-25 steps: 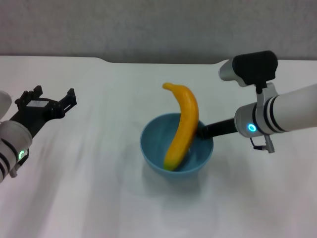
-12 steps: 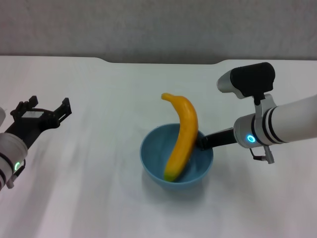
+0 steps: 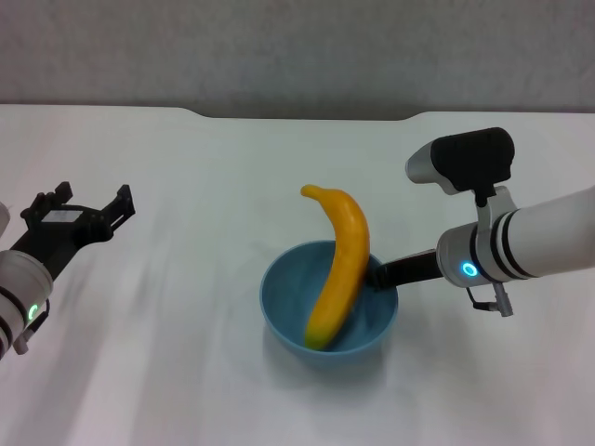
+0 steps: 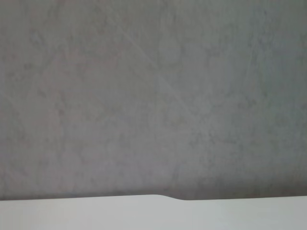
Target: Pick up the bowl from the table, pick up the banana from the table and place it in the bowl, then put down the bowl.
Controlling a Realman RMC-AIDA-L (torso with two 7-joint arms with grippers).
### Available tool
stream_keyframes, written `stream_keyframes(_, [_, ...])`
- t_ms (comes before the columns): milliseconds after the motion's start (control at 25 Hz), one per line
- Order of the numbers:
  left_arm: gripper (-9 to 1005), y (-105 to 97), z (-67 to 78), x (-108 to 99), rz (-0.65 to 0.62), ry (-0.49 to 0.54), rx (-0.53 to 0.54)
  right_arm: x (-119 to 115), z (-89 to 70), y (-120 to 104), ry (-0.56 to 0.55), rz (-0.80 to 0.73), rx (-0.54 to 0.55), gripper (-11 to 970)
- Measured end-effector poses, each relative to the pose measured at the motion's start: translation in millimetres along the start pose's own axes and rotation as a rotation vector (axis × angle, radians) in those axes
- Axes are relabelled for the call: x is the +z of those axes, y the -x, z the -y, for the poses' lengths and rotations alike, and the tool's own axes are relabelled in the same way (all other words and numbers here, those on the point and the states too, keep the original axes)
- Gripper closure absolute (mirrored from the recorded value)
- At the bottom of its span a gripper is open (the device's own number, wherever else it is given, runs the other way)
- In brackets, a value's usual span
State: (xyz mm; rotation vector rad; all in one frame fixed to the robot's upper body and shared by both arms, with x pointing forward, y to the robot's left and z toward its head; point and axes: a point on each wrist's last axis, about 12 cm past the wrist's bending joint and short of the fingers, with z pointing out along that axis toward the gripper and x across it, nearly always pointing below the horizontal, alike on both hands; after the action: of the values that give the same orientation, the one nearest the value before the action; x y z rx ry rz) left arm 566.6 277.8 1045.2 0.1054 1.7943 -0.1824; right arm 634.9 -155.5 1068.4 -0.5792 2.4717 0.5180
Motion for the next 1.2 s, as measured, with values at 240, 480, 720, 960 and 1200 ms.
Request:
stream_keyframes(240, [100, 0, 0.4, 0, 0.000, -0.002, 0.000, 0, 2.8, -2, -0.007, -0.003, 0.001, 820])
stream_keyframes(480, [101, -1, 1.1, 0, -0.003, -0.004, 0.001, -1, 4.0, -4, -0.009, 0.003, 0.007, 817])
stream_keyframes(720, [102, -4, -1.8, -3, -0.014, 0.007, -0.014, -3, 1.2, -6, 0.014, 0.004, -0.002, 645])
stream_keyframes(960, [103, -7, -7.1, -6, -0.022, 0.020, -0.045, -15, -1.7, -13, 0.031, 0.040, -0.061, 356])
stream_keyframes(1200, [104, -8, -9.4, -8, -0.021, 0.026, -0.047, -37, 6.8, -20, 0.000, 0.136, -0.063, 144])
